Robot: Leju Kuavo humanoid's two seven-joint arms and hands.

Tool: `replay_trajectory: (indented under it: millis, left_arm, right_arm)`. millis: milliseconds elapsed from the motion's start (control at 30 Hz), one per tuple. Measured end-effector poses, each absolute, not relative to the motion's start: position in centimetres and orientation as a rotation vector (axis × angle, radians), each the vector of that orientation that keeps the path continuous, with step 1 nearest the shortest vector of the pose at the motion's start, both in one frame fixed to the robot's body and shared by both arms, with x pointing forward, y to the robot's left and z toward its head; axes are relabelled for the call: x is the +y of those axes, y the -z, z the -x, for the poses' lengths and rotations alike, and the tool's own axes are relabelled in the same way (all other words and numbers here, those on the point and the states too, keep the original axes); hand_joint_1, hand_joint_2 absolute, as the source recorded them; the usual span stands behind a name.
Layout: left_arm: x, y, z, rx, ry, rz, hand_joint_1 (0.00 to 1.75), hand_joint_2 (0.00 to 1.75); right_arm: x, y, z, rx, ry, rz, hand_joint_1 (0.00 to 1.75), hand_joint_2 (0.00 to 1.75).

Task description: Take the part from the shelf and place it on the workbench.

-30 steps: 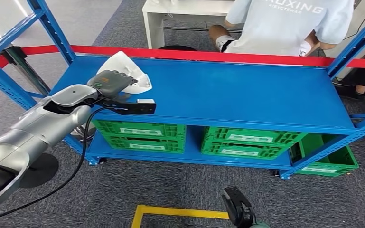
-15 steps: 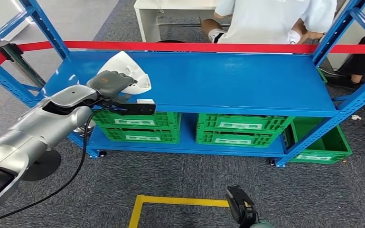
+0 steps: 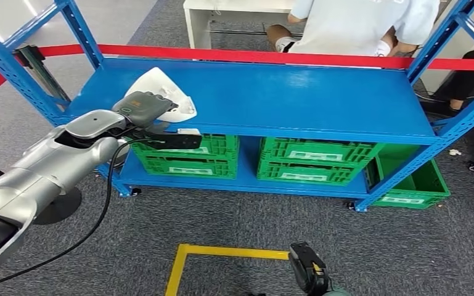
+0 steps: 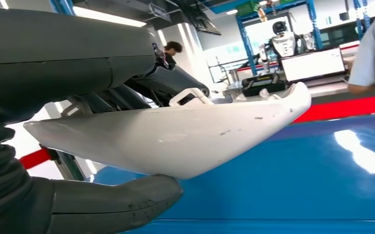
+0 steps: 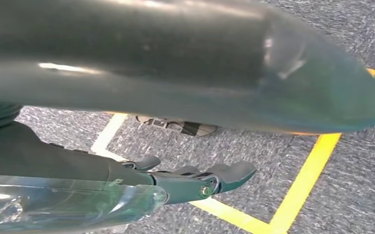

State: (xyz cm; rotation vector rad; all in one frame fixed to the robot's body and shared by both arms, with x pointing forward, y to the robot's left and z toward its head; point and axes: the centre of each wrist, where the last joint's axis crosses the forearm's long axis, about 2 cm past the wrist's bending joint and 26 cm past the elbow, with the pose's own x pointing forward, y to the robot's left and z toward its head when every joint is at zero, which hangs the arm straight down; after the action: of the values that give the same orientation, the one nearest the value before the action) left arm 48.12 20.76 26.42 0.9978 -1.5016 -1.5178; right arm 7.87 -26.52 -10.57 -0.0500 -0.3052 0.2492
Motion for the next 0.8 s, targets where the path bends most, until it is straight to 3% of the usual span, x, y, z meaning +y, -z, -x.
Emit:
replay_trajectory:
  millis: [800]
  left_arm:
    - [20.33, -27.26, -48.34, -1.490, 1.564, -0.993, 1.75, 1.75]
  right_arm:
    - [-26.66, 10.61, -7.70, -0.298, -0.240, 0.052, 0.00, 0.00]
